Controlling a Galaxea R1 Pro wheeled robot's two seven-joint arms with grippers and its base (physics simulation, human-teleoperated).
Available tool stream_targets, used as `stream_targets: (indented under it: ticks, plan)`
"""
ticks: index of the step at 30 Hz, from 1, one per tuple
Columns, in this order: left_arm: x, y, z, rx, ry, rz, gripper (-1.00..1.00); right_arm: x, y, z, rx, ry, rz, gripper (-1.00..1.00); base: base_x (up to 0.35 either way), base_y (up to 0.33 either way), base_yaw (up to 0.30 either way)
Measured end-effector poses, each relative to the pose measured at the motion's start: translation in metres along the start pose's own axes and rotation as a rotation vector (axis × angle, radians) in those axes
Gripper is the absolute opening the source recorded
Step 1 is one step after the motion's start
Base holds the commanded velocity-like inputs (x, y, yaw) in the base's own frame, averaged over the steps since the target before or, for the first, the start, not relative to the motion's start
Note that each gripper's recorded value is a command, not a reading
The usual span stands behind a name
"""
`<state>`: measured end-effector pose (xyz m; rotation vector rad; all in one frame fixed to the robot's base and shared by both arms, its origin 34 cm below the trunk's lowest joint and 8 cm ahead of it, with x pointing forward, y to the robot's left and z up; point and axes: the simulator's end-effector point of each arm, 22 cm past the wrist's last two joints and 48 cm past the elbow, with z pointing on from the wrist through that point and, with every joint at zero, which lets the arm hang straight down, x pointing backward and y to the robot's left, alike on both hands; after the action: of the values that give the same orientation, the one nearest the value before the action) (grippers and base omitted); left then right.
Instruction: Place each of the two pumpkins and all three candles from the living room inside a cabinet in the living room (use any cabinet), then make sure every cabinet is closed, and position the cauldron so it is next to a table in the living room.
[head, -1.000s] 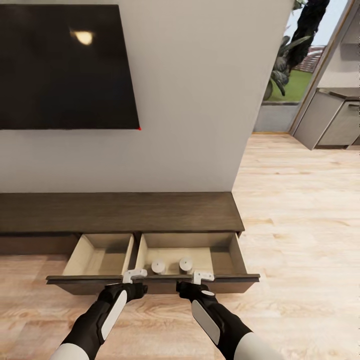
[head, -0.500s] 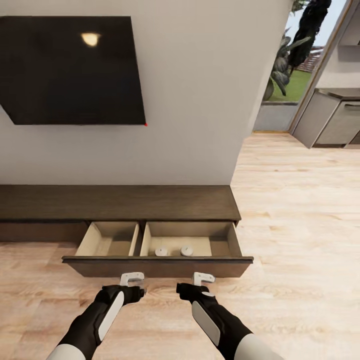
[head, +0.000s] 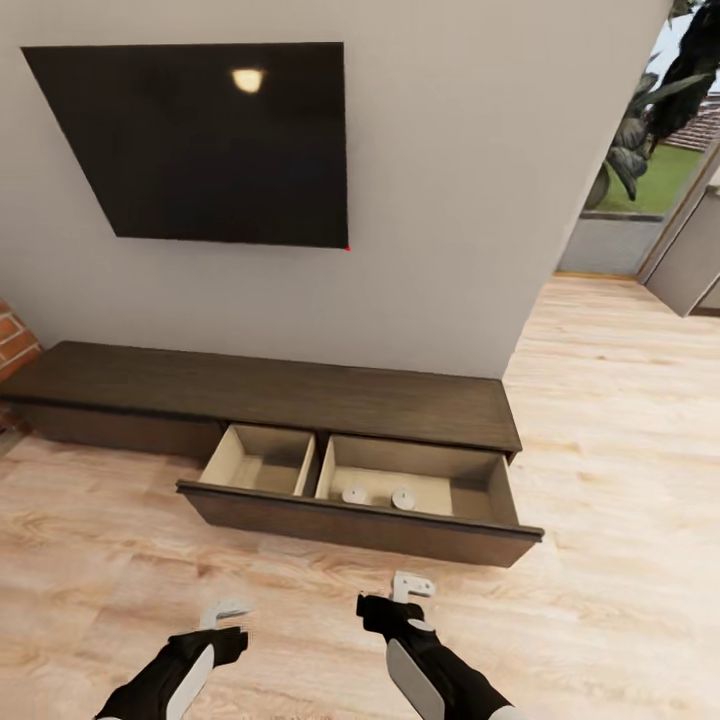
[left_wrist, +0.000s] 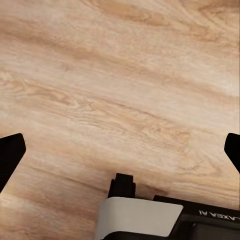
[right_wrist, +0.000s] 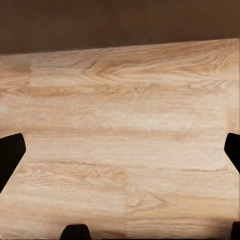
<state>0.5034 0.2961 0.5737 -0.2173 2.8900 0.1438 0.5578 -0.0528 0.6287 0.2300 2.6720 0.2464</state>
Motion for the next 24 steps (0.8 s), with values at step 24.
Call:
stream_targets:
  ticks: [24]
  plan:
    - [0.027,0.02,0.01,-0.041,-0.013,-0.014,1.0,0.02,-0.014,0.003,0.03,0.022,-0.01,1.0,0.014,0.129,0.293]
